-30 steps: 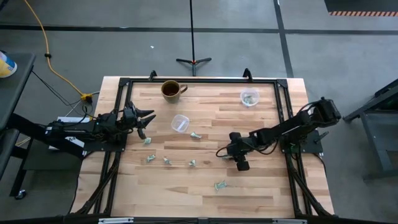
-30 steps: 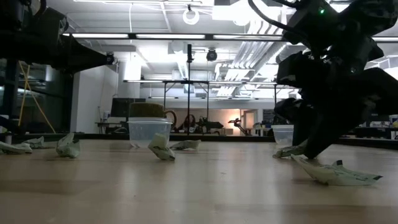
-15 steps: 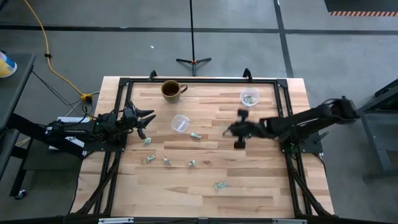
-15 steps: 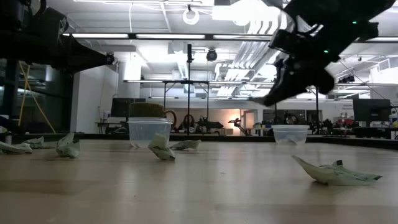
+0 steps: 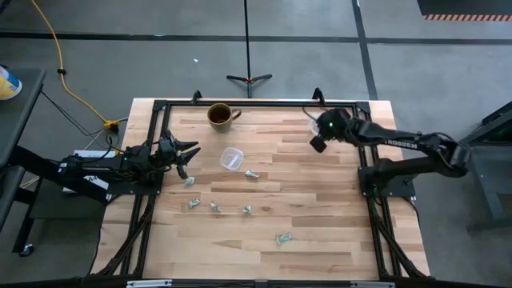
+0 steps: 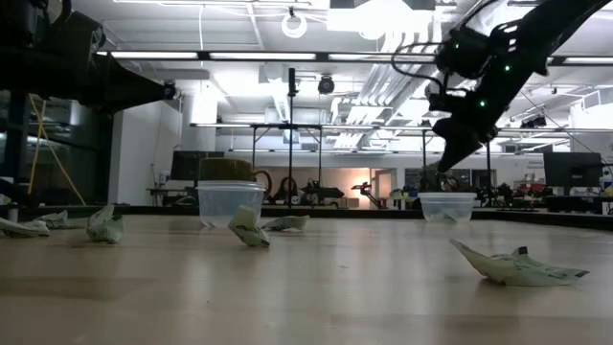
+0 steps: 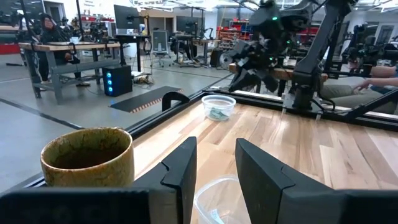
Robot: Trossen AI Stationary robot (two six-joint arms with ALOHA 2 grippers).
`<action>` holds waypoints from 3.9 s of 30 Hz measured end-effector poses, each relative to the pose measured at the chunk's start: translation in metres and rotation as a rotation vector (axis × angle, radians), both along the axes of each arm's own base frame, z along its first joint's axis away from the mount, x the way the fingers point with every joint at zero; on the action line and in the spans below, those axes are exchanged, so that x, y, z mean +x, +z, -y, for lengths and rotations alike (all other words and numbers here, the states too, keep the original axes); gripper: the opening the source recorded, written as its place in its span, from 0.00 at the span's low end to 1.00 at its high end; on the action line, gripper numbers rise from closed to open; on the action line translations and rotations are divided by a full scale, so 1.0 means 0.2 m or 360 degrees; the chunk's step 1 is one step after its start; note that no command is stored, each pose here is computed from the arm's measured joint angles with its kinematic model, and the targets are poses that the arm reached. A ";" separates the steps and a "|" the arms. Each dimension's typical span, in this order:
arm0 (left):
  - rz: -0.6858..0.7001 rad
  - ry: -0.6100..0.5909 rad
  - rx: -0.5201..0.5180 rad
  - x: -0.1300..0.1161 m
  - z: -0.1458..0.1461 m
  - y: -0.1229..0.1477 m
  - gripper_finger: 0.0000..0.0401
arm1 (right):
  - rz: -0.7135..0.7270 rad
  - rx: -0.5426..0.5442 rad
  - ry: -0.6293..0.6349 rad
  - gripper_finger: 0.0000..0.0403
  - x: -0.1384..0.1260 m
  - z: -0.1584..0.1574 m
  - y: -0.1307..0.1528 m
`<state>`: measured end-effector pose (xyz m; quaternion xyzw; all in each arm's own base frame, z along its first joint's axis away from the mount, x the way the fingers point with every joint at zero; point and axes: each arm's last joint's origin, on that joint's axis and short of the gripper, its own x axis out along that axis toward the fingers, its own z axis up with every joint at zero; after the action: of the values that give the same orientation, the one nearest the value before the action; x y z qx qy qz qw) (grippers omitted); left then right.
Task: Pick and place Stevia / Truvia into bins
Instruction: Put the white stevia packet into the right transparent container, then put the white stevia packet into the left transparent container
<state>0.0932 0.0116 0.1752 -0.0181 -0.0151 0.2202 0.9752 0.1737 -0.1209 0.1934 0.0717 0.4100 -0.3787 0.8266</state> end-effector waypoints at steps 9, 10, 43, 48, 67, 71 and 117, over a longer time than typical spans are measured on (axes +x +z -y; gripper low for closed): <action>0.0000 0.0000 0.0000 0.00 0.00 0.00 0.36 | 0.0051 0.0183 -0.0095 0.07 -0.09 0.11 -0.03; -0.0001 0.0000 0.0000 0.00 0.00 0.00 0.36 | 0.0052 0.0184 -0.0103 0.09 -0.10 0.12 -0.03; 0.0000 0.0009 0.0000 0.00 0.00 0.00 0.36 | 0.0443 0.0327 0.1864 0.63 0.39 -1.13 -0.17; 0.0000 0.0009 0.0000 0.00 0.00 0.00 0.36 | 0.0434 0.0306 0.1893 0.61 0.41 -1.25 -0.28; -0.0006 0.0014 0.0000 0.00 0.00 0.00 0.36 | 0.0392 0.0412 0.1861 0.45 0.42 -1.37 -0.50; -0.0007 0.0014 0.0000 0.00 0.00 0.00 0.36 | 0.0392 0.0408 0.1858 0.40 0.42 -1.36 -0.50; -0.0016 0.0007 0.0000 0.00 0.00 0.00 0.36 | 0.0362 0.0033 0.1992 0.03 0.69 -1.26 -0.44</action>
<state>0.0931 0.0117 0.1743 -0.0170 -0.0102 0.2225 0.9747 0.3122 0.1304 0.1053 -0.1337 0.2874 0.1901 0.9292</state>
